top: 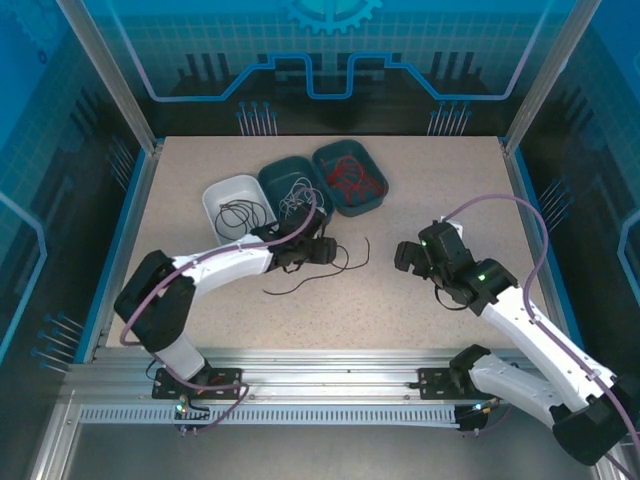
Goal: Untangle the cables
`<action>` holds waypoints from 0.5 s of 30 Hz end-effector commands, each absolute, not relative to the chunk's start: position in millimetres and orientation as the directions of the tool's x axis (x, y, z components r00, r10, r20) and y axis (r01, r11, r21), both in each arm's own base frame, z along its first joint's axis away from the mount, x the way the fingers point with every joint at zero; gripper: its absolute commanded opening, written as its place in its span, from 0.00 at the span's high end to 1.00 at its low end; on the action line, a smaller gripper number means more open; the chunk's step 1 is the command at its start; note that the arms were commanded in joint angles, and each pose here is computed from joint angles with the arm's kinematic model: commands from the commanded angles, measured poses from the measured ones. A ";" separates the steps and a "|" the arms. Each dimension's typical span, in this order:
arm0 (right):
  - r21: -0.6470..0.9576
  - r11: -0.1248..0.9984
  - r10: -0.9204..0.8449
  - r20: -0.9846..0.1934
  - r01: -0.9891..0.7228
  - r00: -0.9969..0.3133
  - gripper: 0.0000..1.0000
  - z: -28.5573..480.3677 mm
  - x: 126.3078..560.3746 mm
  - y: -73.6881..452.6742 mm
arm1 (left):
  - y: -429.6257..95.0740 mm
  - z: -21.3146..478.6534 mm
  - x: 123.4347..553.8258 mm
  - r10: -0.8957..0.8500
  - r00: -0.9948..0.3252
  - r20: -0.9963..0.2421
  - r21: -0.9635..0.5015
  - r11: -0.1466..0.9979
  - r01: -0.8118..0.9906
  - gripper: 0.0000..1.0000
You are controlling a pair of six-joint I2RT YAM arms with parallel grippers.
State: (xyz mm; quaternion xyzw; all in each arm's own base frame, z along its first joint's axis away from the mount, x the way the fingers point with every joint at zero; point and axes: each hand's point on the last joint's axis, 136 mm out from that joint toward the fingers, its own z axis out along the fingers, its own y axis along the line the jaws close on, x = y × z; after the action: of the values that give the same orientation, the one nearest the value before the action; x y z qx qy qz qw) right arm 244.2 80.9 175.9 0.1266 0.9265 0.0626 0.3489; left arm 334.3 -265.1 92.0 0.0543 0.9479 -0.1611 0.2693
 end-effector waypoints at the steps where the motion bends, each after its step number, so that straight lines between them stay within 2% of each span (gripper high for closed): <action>1: 0.210 0.948 0.319 -0.633 0.241 -0.705 0.00 173.3 238.7 68.8 | -287.0 94.1 346.6 0.043 -0.826 -0.562 -0.257 0.940 0.223 0.44; 15: 0.225 0.937 0.348 -0.629 0.266 -0.695 0.00 167.4 235.6 60.3 | -306.2 56.6 365.0 0.145 -0.847 -0.512 -0.174 0.948 0.267 0.44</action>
State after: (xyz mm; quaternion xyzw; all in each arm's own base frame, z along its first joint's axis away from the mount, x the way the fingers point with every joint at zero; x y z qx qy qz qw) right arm 237.1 67.1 170.4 0.1493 0.9212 0.0624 0.3539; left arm 359.9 -299.8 55.3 0.0846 0.9545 -0.1287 0.2554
